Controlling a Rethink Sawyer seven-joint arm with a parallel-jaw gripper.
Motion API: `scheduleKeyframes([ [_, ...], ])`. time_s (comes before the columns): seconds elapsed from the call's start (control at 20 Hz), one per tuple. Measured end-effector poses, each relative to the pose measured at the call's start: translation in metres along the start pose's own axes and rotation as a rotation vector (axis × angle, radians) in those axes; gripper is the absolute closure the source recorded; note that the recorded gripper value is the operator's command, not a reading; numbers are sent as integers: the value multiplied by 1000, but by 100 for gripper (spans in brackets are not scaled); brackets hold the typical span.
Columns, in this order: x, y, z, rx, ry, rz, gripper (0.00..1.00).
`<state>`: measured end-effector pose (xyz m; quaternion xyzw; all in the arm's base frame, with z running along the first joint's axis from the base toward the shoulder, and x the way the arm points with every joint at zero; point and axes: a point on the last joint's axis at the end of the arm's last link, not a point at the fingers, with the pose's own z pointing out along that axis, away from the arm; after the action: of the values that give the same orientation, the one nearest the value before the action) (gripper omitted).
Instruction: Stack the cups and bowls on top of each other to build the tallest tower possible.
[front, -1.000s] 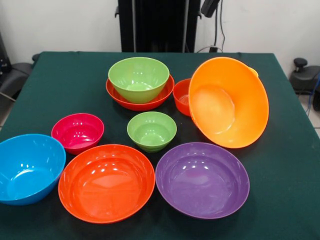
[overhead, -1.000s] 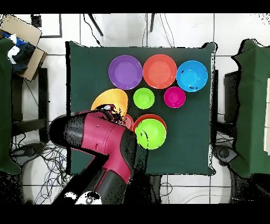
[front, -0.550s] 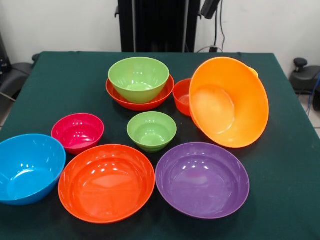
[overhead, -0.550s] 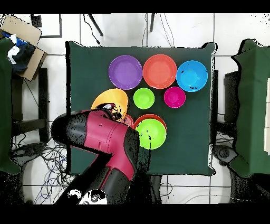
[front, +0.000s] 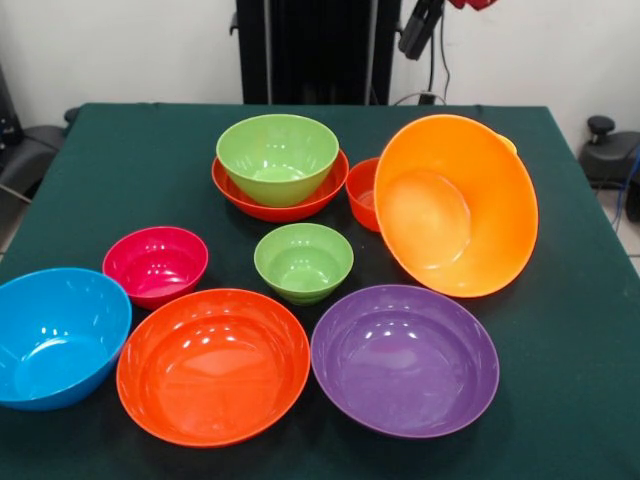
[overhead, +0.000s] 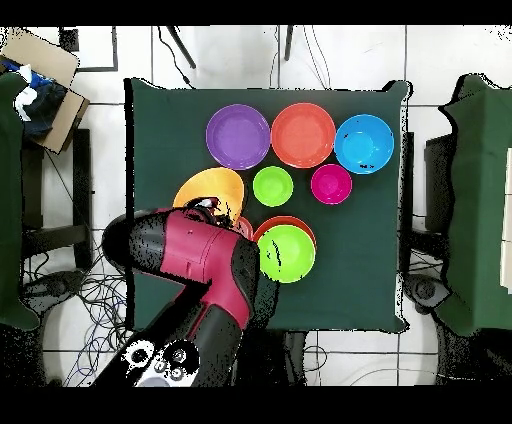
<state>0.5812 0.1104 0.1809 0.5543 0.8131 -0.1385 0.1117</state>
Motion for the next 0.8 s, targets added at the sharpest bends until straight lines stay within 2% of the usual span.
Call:
scheduleKeyframes([
  [0.4,11,-2,16,27,-6,-21,100],
  [0.65,9,-4,12,22,-8,-23,100],
  [0.8,-1,-9,10,3,-19,-22,100],
])
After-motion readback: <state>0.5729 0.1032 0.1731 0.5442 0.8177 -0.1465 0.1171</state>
